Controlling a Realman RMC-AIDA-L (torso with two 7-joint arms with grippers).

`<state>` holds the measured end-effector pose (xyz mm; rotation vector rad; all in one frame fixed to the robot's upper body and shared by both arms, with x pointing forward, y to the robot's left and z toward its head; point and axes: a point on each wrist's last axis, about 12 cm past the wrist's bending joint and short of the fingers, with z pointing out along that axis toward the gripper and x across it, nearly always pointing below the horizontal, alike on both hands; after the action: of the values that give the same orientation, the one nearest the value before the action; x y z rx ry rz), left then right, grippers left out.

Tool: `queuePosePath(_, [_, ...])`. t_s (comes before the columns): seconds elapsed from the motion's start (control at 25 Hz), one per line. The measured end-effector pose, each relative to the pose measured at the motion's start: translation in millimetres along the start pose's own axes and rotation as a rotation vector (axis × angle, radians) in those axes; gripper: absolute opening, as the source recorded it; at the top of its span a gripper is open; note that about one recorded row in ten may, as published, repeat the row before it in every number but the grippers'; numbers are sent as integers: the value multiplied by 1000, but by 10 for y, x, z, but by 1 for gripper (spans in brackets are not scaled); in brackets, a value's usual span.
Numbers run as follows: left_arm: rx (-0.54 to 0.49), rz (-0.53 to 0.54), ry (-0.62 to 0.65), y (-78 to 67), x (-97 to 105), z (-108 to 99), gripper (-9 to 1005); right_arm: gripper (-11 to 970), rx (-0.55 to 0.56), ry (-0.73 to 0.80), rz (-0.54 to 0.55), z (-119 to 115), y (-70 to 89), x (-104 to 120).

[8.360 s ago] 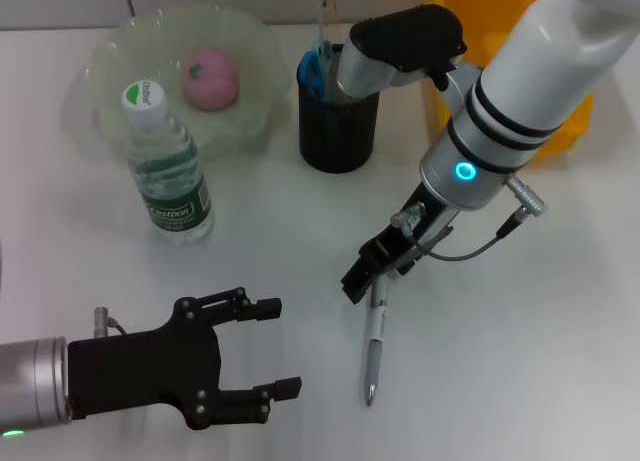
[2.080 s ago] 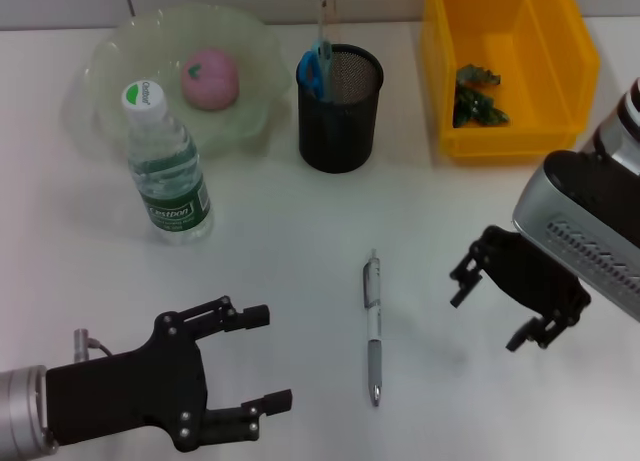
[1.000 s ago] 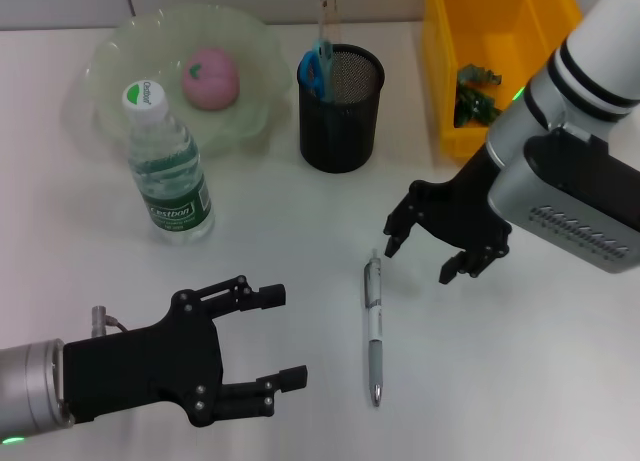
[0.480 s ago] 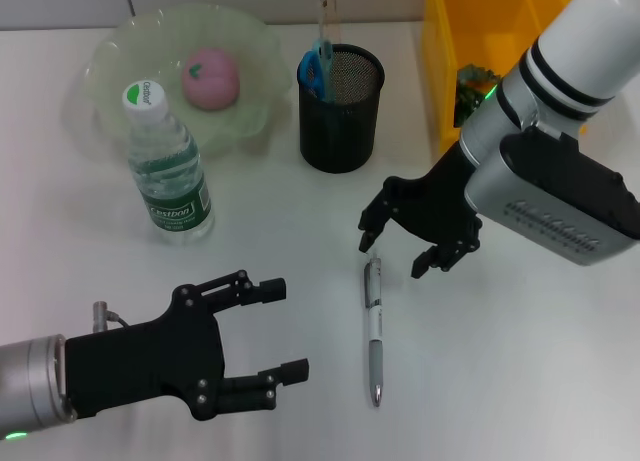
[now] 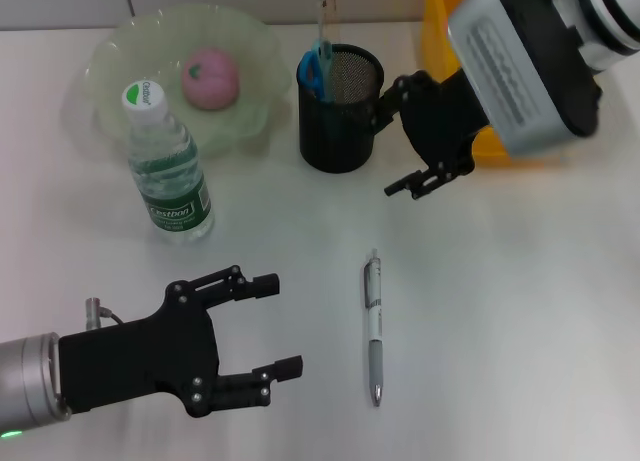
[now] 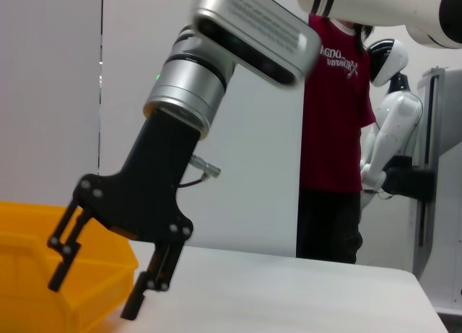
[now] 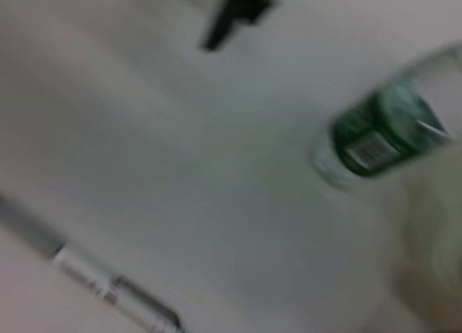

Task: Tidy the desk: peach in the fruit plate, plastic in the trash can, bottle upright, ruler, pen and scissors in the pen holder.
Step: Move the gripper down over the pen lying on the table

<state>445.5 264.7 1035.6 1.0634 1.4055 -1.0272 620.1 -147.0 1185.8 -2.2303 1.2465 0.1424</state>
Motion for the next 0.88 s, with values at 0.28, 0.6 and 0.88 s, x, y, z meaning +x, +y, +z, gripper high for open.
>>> queuePosePath(0.28, [-10,28,16,15,15,-5,792,648,-21,107,413,57,-2,-71])
queuePosePath(0.6, [-22,67,39,-27,75,-19,791,647,-48,238,778,181,36,-359])
queuePosePath(0.88, [-36,67,44,-85,116,-60,791,648,-67,279,945,223,40,-472])
